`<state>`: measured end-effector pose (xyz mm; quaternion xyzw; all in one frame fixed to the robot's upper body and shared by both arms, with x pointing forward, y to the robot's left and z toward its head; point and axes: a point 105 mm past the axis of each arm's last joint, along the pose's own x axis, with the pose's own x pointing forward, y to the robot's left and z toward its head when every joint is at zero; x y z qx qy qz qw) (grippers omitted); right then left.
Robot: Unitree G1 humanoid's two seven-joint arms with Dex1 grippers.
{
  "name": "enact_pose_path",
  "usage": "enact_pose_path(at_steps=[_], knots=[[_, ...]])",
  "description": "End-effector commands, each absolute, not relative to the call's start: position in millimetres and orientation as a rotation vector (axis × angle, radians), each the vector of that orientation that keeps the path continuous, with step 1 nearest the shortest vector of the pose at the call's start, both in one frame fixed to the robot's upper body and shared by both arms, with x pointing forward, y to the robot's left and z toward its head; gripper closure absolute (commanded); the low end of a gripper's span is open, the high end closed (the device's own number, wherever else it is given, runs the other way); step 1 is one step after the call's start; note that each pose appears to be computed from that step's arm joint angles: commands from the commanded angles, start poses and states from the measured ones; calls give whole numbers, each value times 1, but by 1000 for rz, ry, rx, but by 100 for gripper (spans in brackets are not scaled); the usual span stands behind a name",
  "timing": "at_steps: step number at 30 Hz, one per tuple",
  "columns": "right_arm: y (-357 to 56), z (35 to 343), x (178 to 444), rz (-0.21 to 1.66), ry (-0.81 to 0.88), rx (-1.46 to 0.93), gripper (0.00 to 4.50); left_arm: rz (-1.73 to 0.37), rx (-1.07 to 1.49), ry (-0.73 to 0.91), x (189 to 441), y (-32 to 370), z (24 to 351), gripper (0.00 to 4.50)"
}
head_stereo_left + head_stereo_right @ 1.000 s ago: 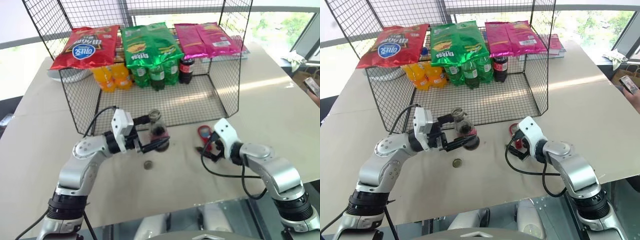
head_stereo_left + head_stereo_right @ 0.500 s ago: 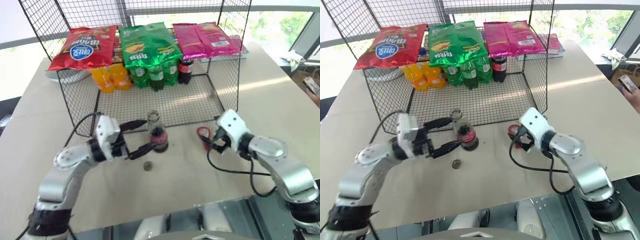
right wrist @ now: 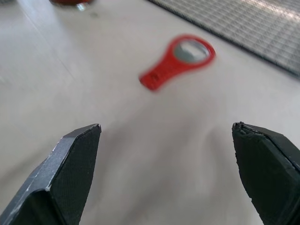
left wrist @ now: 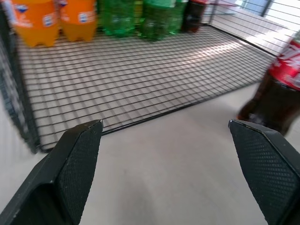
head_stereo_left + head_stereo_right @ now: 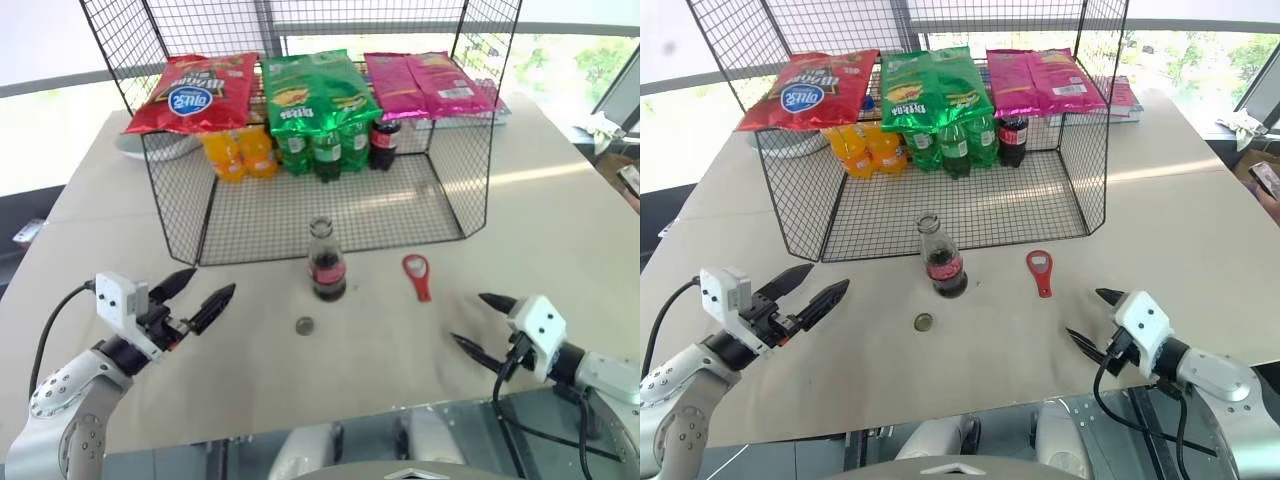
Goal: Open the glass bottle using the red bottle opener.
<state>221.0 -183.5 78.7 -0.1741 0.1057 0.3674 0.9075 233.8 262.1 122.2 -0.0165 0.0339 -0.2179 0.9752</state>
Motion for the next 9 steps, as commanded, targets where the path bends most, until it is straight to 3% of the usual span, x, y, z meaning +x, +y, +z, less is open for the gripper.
enact_pose_path(at_steps=[1,9], knots=[[-187,90,222,734,157,-384,0,-458,11,48,226,261,135,7],[-195,92,223,692,151,-365,0,-443,26,85,214,268,129,7]])
